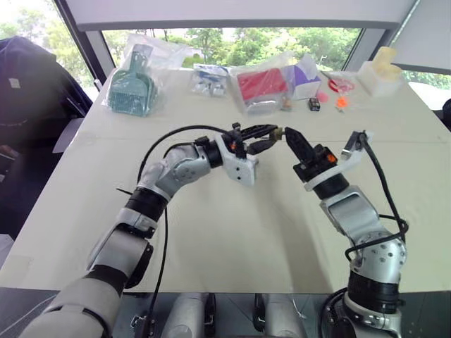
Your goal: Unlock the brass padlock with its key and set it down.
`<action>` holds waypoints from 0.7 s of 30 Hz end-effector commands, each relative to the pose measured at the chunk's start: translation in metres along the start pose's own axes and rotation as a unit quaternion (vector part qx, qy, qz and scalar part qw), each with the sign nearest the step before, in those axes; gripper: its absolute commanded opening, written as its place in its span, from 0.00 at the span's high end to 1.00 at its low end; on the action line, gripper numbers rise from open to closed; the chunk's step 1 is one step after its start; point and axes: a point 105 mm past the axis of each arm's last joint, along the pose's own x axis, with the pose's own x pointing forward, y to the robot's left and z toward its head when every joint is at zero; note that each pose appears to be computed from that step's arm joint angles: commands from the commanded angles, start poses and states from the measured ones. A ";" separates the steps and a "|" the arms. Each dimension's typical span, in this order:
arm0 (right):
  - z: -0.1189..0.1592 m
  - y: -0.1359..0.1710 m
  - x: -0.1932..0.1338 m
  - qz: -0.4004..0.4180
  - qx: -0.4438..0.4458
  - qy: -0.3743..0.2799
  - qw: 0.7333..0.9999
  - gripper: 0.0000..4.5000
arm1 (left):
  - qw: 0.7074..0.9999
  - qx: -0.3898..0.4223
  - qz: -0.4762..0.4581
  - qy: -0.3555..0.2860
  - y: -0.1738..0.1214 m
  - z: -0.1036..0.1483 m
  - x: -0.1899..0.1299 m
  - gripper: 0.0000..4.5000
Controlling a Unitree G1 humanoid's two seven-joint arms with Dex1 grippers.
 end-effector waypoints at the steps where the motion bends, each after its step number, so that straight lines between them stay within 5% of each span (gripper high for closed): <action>1: 0.011 0.015 -0.007 0.048 -0.045 0.007 0.998 0.69 | 0.999 -0.019 0.002 -0.037 0.023 0.012 0.003 0.83; 4: 0.017 0.004 -0.011 0.036 -0.122 0.052 0.991 0.34 | 0.999 -0.031 -0.010 -0.040 0.022 0.011 0.003 0.83; 21: 0.011 0.010 -0.008 0.084 -0.125 0.081 0.985 0.39 | 0.997 -0.047 -0.007 -0.066 0.016 0.027 0.004 0.83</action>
